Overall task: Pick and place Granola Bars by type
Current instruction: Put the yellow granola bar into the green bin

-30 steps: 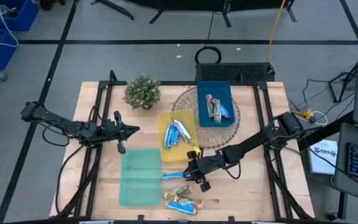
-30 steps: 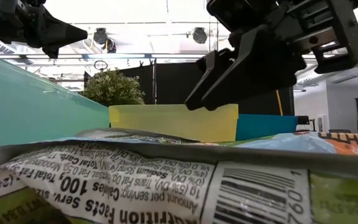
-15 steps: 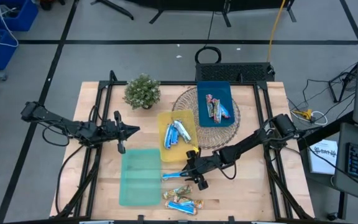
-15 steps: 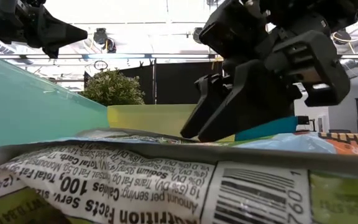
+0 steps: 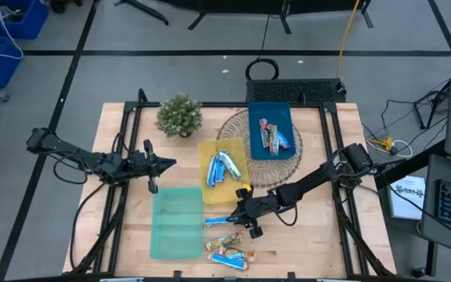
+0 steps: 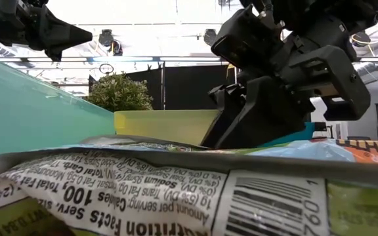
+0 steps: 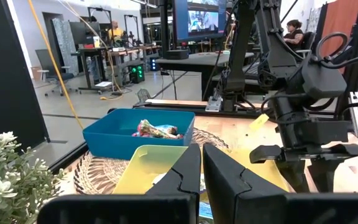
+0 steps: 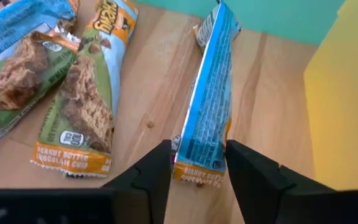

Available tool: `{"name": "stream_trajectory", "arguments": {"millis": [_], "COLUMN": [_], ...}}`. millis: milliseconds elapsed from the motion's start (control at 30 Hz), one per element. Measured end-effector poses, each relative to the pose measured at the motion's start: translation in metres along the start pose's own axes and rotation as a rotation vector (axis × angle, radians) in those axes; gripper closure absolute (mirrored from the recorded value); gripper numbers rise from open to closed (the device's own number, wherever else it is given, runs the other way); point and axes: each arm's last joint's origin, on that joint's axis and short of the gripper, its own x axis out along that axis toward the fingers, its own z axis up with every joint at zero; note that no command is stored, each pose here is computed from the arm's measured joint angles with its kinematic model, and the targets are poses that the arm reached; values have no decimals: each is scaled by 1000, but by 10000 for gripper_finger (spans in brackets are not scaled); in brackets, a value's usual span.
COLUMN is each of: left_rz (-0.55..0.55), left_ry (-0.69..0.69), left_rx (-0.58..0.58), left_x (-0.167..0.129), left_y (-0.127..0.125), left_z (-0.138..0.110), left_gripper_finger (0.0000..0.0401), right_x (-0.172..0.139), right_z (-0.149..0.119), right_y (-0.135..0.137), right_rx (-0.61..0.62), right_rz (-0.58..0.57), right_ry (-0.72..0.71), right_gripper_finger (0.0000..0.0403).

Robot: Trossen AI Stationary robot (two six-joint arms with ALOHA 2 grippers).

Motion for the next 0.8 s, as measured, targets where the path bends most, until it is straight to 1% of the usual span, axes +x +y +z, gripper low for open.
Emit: {"name": "stream_trajectory", "arguments": {"millis": [167,300,433,633,700,800], "left_rz": [0,0,0,0,0,0], "left_ry": [0,0,0,0,0,0], "left_rx": [0,0,0,0,0,0], "left_x": [0,0,0,0,0,0], "left_y": [0,0,0,0,0,0], "left_z": [0,0,0,0,0,0], "left_gripper_finger": [375,375,375,375,375,375], "right_x": [0,0,0,0,0,0], "right_z": [0,-1,-1,-1,-1,-1], "right_y": [0,0,0,1,2,4], "right_rx": [14,22,26,24,27,28], "right_rz": [0,0,0,5,10,49], "right_ry": [5,7,9,10,10,10], "right_gripper_finger": [271,285,316,391,397,401]}}
